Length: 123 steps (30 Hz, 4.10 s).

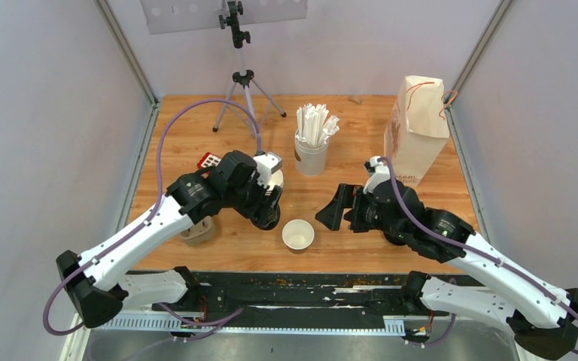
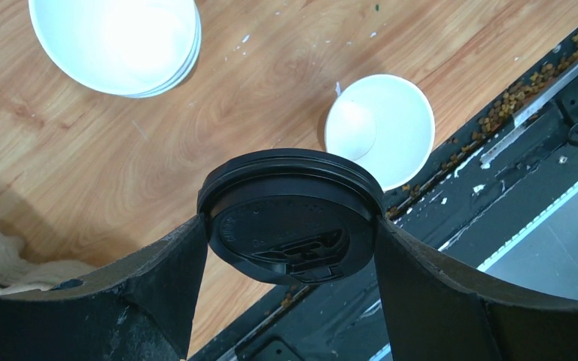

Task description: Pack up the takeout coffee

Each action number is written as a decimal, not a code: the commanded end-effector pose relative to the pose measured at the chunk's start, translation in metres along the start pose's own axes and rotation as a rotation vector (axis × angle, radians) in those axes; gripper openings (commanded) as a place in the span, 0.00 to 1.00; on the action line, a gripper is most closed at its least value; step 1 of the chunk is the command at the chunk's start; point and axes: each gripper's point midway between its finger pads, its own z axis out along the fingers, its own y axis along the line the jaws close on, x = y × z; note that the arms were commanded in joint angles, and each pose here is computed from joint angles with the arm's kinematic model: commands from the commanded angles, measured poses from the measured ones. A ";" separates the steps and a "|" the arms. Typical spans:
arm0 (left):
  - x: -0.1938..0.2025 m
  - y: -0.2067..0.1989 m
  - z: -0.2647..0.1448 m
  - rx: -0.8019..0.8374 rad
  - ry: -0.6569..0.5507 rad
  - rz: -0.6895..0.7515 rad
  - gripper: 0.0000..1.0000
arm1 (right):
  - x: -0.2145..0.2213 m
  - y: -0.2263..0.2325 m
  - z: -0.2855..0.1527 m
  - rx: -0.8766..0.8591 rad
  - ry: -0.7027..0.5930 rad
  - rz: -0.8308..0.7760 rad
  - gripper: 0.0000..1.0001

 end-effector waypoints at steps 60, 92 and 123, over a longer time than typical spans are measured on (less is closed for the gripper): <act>0.014 -0.083 0.095 -0.066 0.576 0.213 0.78 | -0.023 -0.065 -0.090 0.112 -0.294 -0.061 1.00; -0.017 -0.084 0.087 -0.092 0.479 0.239 1.00 | -0.004 -0.057 -0.072 0.036 -0.231 -0.047 0.99; -0.003 -0.023 0.032 0.138 -0.237 -0.324 0.64 | 0.025 -0.032 0.071 0.127 0.133 -0.241 0.38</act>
